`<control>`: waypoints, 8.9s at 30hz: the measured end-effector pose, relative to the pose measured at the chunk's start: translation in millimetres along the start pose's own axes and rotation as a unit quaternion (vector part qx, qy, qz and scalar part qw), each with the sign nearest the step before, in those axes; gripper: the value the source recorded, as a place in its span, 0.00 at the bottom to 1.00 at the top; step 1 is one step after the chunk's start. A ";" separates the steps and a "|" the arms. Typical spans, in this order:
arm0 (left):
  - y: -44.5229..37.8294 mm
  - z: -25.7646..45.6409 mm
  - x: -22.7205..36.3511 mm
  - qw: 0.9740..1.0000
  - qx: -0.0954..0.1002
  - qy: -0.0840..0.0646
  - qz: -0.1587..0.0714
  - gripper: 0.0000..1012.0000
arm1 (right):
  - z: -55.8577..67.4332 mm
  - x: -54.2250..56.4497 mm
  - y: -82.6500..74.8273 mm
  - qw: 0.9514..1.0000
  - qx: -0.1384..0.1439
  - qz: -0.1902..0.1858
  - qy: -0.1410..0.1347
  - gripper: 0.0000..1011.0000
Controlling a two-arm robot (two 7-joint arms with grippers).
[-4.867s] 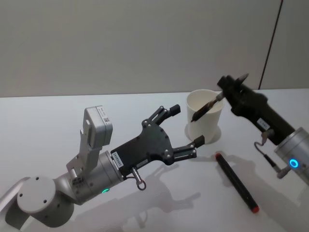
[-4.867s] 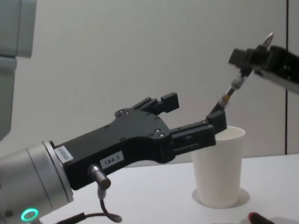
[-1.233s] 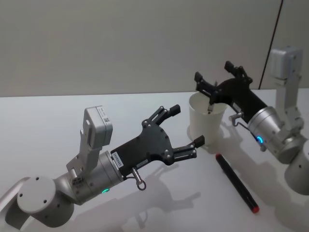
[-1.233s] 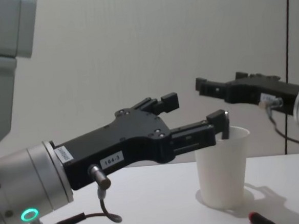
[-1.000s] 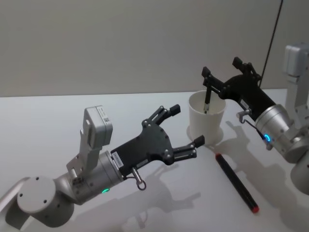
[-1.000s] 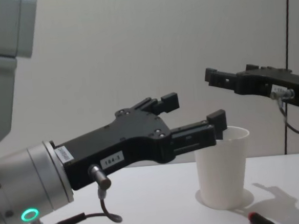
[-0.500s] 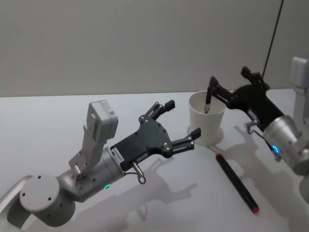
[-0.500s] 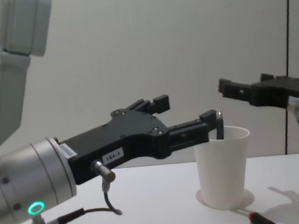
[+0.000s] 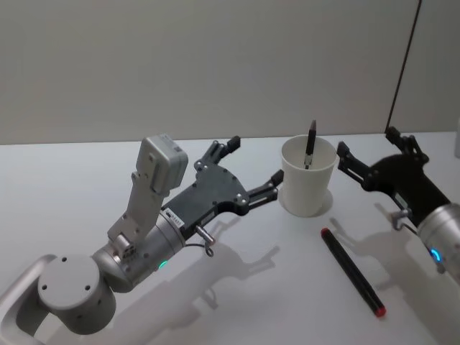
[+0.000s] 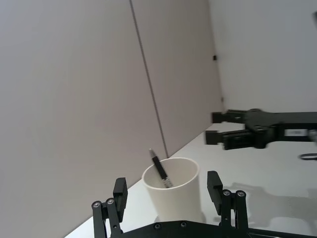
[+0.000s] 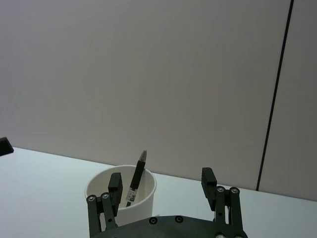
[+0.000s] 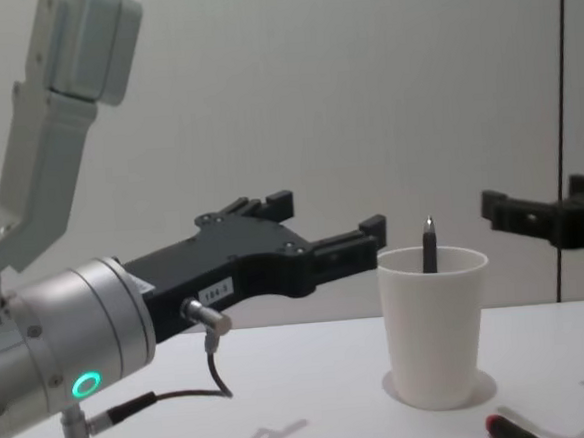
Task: Place the pen into the pen holder.
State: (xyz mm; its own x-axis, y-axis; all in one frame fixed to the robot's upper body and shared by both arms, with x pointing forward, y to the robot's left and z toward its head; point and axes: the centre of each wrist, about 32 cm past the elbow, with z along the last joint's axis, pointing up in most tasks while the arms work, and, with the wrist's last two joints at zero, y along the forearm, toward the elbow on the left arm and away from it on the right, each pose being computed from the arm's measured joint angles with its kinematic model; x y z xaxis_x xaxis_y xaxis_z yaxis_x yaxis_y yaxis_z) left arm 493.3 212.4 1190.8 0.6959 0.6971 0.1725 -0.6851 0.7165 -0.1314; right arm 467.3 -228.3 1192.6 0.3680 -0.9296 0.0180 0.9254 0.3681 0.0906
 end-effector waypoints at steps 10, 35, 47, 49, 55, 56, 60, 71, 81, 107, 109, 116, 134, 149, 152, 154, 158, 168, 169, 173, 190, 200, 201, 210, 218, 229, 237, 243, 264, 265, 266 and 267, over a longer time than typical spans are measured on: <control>-4.2 5.0 -3.2 0.998 0.024 -0.017 0.059 0.99 | -1.2 -0.2 -22.1 1.000 -0.013 -0.016 -0.012 0.99; -11.1 14.2 -8.5 0.983 0.058 -0.054 0.167 0.99 | -1.5 -0.7 -25.8 1.000 -0.016 -0.018 -0.014 0.99; -11.0 14.3 -8.3 0.983 0.059 -0.055 0.168 0.99 | 0.6 0.3 -30.4 1.000 -0.018 -0.011 -0.009 0.99; -11.0 14.3 -8.3 0.983 0.059 -0.055 0.168 0.99 | 1.8 1.0 -33.1 1.000 -0.019 -0.009 -0.008 0.99; -11.0 14.2 -8.3 0.983 0.058 -0.054 0.168 0.99 | 5.7 3.2 -41.6 1.000 -0.024 -0.002 -0.002 0.99; -11.0 14.2 -8.3 0.983 0.058 -0.054 0.168 0.99 | 6.1 3.3 -42.7 1.000 -0.025 -0.001 -0.001 0.99; -11.0 14.1 -8.3 0.983 0.059 -0.054 0.168 0.99 | 9.4 4.6 -50.6 1.000 -0.031 0.005 0.002 0.99; -10.9 14.0 -8.2 0.983 0.059 -0.054 0.168 0.99 | 17.3 6.5 -70.2 0.998 -0.050 0.022 0.003 0.99; -10.9 13.9 -8.2 0.983 0.059 -0.054 0.168 0.99 | 25.6 7.8 -82.6 0.997 -0.076 0.031 0.001 0.99; -10.9 13.9 -8.2 0.983 0.059 -0.054 0.168 0.99 | 48.1 -4.6 -82.1 0.979 -0.202 0.018 0.011 0.99; -10.9 13.9 -8.2 0.983 0.059 -0.054 0.168 0.99 | 48.1 -6.6 -82.4 0.976 -0.216 0.017 0.011 0.99; -10.9 13.9 -8.3 0.983 0.059 -0.054 0.168 0.99 | 47.0 -12.1 -82.7 0.969 -0.246 0.011 0.005 0.99; -10.9 13.9 -8.3 0.983 0.059 -0.054 0.168 0.99 | 37.2 -28.2 -73.4 0.960 -0.281 0.000 -0.015 0.99; -10.9 14.0 -8.3 0.983 0.059 -0.054 0.168 0.99 | 33.9 -41.5 -59.5 0.956 -0.293 0.001 -0.020 0.99; -10.9 13.9 -8.3 0.983 0.059 -0.054 0.168 0.99 | 33.5 -44.2 -56.3 0.955 -0.296 0.001 -0.019 0.99; -10.9 13.9 -8.3 0.983 0.059 -0.054 0.168 0.99 | 33.3 -45.3 -54.8 0.955 -0.297 0.000 -0.019 0.99; -10.9 14.0 -8.3 0.983 0.059 -0.054 0.168 0.99 | 33.2 -47.8 -50.9 0.953 -0.303 -0.001 -0.018 0.99; -10.9 14.0 -8.3 0.983 0.059 -0.054 0.168 0.99 | 32.9 -53.6 -39.1 0.948 -0.318 -0.009 -0.017 0.99; -10.9 14.0 -8.3 0.983 0.059 -0.054 0.168 0.99 | 32.7 -54.5 -37.1 0.947 -0.320 -0.010 -0.018 0.99; -10.9 14.0 -8.3 0.983 0.059 -0.054 0.168 0.99 | 32.6 -56.4 -32.8 0.946 -0.323 -0.011 -0.020 0.99; -10.9 13.9 -8.3 0.983 0.059 -0.054 0.168 0.99 | 29.6 -61.2 -21.0 0.943 -0.331 -0.012 -0.027 0.99; -10.9 14.0 -8.3 0.983 0.059 -0.054 0.168 0.99 | 27.7 -60.9 -19.2 0.941 -0.337 -0.019 -0.018 0.99; -10.9 13.9 -8.3 0.983 0.059 -0.054 0.168 0.99 | 27.5 -60.9 -19.2 0.941 -0.338 -0.020 -0.017 0.99; -10.9 14.0 -8.3 0.983 0.059 -0.054 0.168 0.99 | 26.4 -60.7 -18.8 0.940 -0.340 -0.025 -0.007 0.99; -10.9 14.0 -8.3 0.983 0.059 -0.054 0.168 0.99 | 25.8 -60.9 -18.6 0.940 -0.341 -0.026 -0.002 0.92; -10.9 13.9 -8.3 0.983 0.059 -0.054 0.168 0.99 | 25.5 -60.7 -18.6 0.939 -0.342 -0.028 0.000 0.72; -10.9 13.9 -8.3 0.983 0.059 -0.054 0.168 0.99 | 25.2 -60.6 -18.7 0.939 -0.343 -0.028 0.001 0.66; -10.9 14.0 -8.3 0.983 0.059 -0.054 0.168 0.99 | 25.0 -60.5 -18.7 0.939 -0.343 -0.029 0.001 0.62; -10.9 13.9 -8.3 0.983 0.059 -0.054 0.168 0.99 | 24.4 -60.3 -19.8 0.940 -0.340 -0.023 0.001 0.25; -10.9 14.0 -8.3 0.983 0.059 -0.054 0.168 0.99 | 24.4 -60.3 -19.8 0.940 -0.340 -0.023 0.001 0.23; -10.9 14.0 -8.3 0.983 0.059 -0.054 0.168 0.99 | 24.4 -60.3 -19.8 0.940 -0.340 -0.023 0.001 0.21; -10.9 14.0 -8.3 0.983 0.059 -0.054 0.168 0.99 | 24.4 -60.3 -19.8 0.940 -0.339 -0.024 0.001 0.18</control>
State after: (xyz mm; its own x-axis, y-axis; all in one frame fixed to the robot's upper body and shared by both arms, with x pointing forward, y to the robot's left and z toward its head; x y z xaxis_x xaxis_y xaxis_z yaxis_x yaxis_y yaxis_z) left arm 492.0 198.4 1204.4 0.4039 0.8821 0.2424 -0.8967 0.4342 -0.0859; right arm 424.5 -179.9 1214.0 0.3248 -0.9453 0.0289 0.7857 0.2527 -0.5647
